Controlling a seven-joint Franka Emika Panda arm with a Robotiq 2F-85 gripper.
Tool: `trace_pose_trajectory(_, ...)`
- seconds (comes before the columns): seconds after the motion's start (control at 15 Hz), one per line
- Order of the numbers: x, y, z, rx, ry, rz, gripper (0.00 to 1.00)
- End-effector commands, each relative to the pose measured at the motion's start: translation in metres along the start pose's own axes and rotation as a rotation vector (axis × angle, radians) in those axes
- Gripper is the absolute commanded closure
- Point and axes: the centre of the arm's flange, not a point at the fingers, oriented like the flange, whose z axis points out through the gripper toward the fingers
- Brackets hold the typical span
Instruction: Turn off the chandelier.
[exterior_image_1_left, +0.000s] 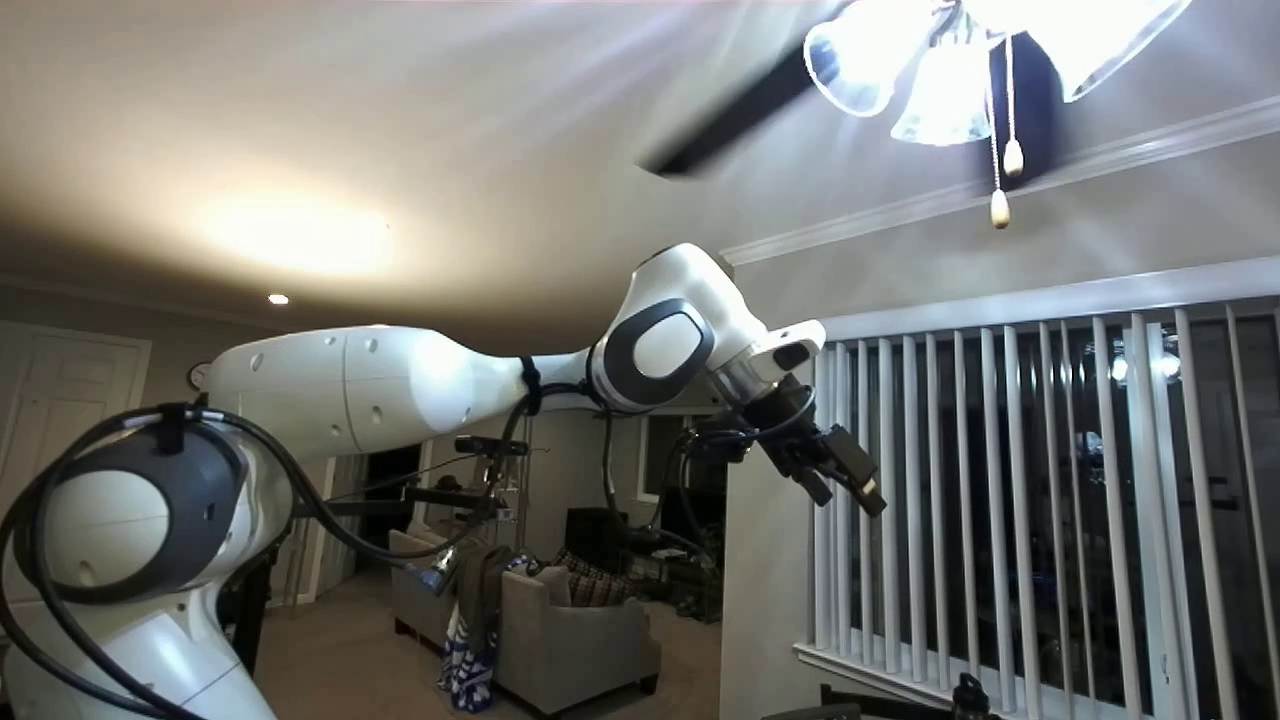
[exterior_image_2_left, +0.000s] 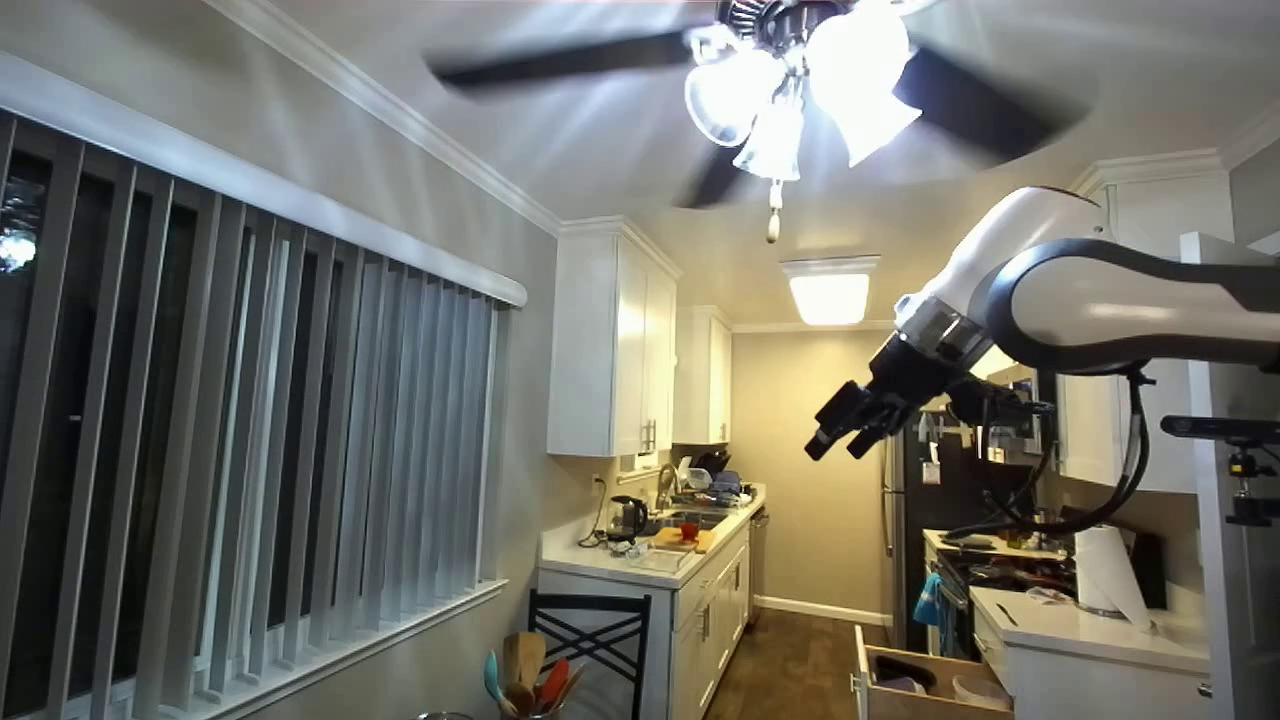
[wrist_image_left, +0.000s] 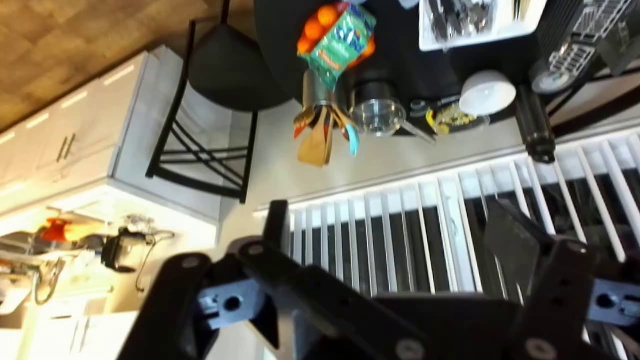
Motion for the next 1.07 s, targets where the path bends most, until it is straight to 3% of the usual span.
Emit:
trace_pose_trajectory(0.0,0.017,-0.009,-0.013,-0.023,0.201,0.043,0.0)
trace_pose_trajectory(0.07,0.012,-0.004,-0.011,0.003,0.119,0.016,0.0)
trace_pose_trajectory(0.6,0.013,-0.005,-0.011,0.003,0.129,0.019,0.0)
trace_pose_trajectory(0.8,0.056,-0.003,-0.04,-0.027,0.338,0.066,0.0)
trace_pose_trajectory(1.0,0.091,-0.004,-0.058,-0.054,0.527,0.03,0.0)
